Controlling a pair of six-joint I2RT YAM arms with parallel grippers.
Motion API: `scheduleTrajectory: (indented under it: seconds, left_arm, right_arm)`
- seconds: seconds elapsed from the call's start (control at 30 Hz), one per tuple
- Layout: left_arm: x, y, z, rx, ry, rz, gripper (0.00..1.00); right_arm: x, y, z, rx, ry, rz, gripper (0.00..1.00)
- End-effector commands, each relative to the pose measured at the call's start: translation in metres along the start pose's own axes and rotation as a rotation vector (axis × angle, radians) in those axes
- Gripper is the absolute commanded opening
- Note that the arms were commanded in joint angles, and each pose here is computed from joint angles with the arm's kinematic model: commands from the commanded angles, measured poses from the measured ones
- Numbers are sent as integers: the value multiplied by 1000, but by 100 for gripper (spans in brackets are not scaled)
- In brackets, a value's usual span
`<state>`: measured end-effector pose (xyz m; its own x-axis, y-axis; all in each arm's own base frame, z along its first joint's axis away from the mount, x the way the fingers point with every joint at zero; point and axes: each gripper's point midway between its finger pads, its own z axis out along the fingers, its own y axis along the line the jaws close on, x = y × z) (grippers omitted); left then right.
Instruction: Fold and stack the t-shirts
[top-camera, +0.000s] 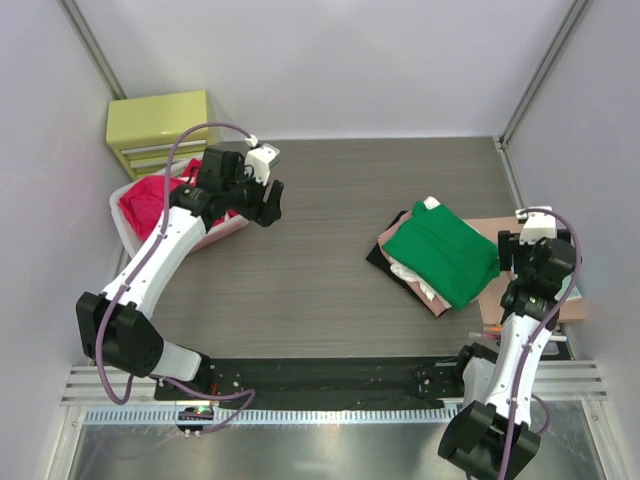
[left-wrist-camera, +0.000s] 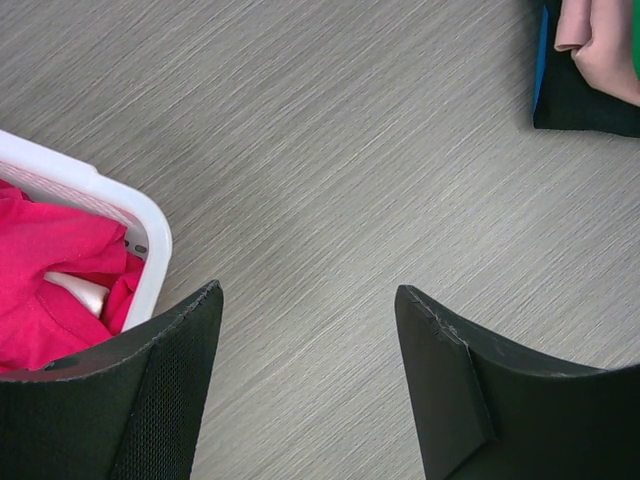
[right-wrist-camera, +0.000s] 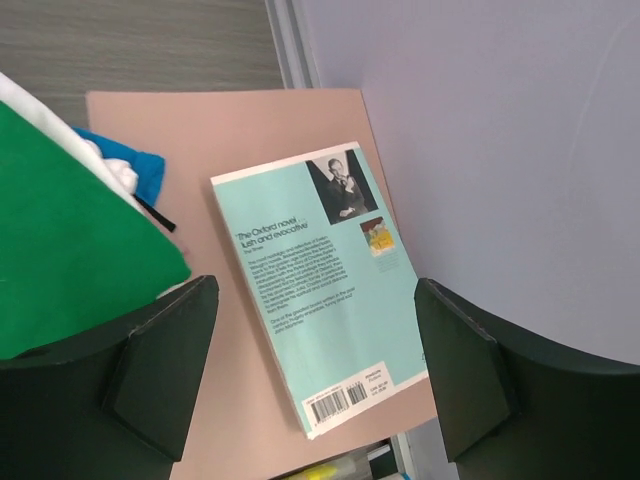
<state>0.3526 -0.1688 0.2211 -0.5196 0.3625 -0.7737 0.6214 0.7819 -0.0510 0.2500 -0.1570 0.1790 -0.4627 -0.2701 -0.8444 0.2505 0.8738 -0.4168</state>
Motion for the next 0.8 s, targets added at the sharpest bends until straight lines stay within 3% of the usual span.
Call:
scheduleTrajectory:
  seconds: [0.0,0.1,0.13,0.17,0.2,0.23,0.27,0.33,0.6,0.77]
  left_arm:
    - [-1,-3,-1,13,-20,-6,71]
    - [5,-3,2,14,-12,-7,71]
    - [7,-3,3,15,-9,-8,71]
    - [7,-3,2,13,-11,-7,71]
    - [7,-3,2,11,-11,-8,71]
    - [8,-2,2,8,-9,-6,71]
    - [7,-2,2,5,-10,-4,71]
    - [7,-1,1,-2,-13,1,71]
    - [7,5,-1,-32,-9,16,71]
    - [7,5,1,-30,-5,12,71]
  right_arm:
    - [-37,13,-27,-102,-75,84,85]
    - [-51,46,-43,-303,-102,137,75]
    - [-49,60,-46,-393,-45,169,74]
    - [-54,72,-49,-479,-44,194,29]
    - [-55,76,-48,-508,-22,232,12]
    - [-55,81,-42,-552,15,251,8]
    - [-59,85,-41,-580,19,261,13]
    - [-65,97,-33,-636,35,283,1]
    - [-74,152,-11,-686,127,178,1]
    - [-88,159,-19,-645,88,108,1]
